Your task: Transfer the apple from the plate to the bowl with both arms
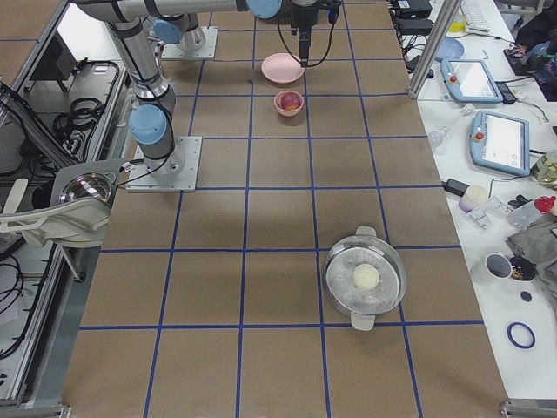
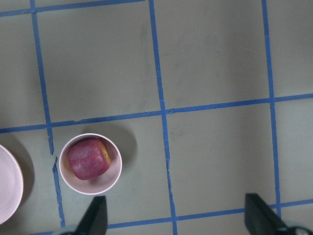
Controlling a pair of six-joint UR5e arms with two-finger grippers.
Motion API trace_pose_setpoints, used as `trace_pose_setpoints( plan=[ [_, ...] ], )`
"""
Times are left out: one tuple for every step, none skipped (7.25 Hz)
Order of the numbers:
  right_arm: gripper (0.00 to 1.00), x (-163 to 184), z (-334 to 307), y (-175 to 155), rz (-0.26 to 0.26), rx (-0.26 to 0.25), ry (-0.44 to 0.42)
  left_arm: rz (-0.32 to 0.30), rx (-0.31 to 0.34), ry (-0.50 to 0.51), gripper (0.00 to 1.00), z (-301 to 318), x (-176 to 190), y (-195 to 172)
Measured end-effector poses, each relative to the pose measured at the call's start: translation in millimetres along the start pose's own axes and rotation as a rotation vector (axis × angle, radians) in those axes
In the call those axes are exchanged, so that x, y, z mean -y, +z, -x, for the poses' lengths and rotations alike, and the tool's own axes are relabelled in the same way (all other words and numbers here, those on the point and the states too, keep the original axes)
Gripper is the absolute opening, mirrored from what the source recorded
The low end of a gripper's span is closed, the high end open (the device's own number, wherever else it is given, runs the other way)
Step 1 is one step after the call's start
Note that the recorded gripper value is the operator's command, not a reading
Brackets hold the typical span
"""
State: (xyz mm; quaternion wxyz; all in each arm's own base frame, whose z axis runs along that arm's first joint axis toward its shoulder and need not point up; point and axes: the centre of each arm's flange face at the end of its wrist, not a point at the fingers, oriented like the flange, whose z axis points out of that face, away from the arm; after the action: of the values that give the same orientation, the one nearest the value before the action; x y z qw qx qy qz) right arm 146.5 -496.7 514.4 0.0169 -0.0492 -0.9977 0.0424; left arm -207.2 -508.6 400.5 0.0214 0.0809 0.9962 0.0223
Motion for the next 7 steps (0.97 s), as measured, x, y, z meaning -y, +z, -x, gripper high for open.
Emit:
trace_pose_setpoints(
  plan=[
    [1.0,0.1,-0.3,0.0,0.0,0.0,0.0,-0.028,0.002,-0.022,1.0,38.0,-6.4,-26.9],
    [1.0,0.3,-0.5,0.0,0.0,0.001,0.0,-0.054,0.006,-0.05,1.0,63.8,-11.6,-47.1],
    [1.0,0.4,-0.5,-0.3,-0.002,0.001,-0.001,-0.05,0.011,-0.067,1.0,77.0,-16.9,-56.9],
    [1.0,0.5,-0.3,-0.5,-0.003,0.001,-0.001,-0.037,0.017,-0.075,1.0,83.3,-20.2,-63.7],
    [1.0,0.5,-0.2,-0.5,-0.004,0.001,-0.001,-0.042,0.019,-0.083,1.0,88.7,-18.4,-72.9],
    [1.0,0.5,-0.3,-0.4,-0.004,0.001,-0.001,-0.052,0.013,-0.09,1.0,93.0,-13.9,-81.3],
    [1.0,0.5,-0.3,-0.5,-0.004,0.001,-0.001,-0.051,-0.001,-0.092,1.0,93.4,-10.6,-86.5]
  ],
)
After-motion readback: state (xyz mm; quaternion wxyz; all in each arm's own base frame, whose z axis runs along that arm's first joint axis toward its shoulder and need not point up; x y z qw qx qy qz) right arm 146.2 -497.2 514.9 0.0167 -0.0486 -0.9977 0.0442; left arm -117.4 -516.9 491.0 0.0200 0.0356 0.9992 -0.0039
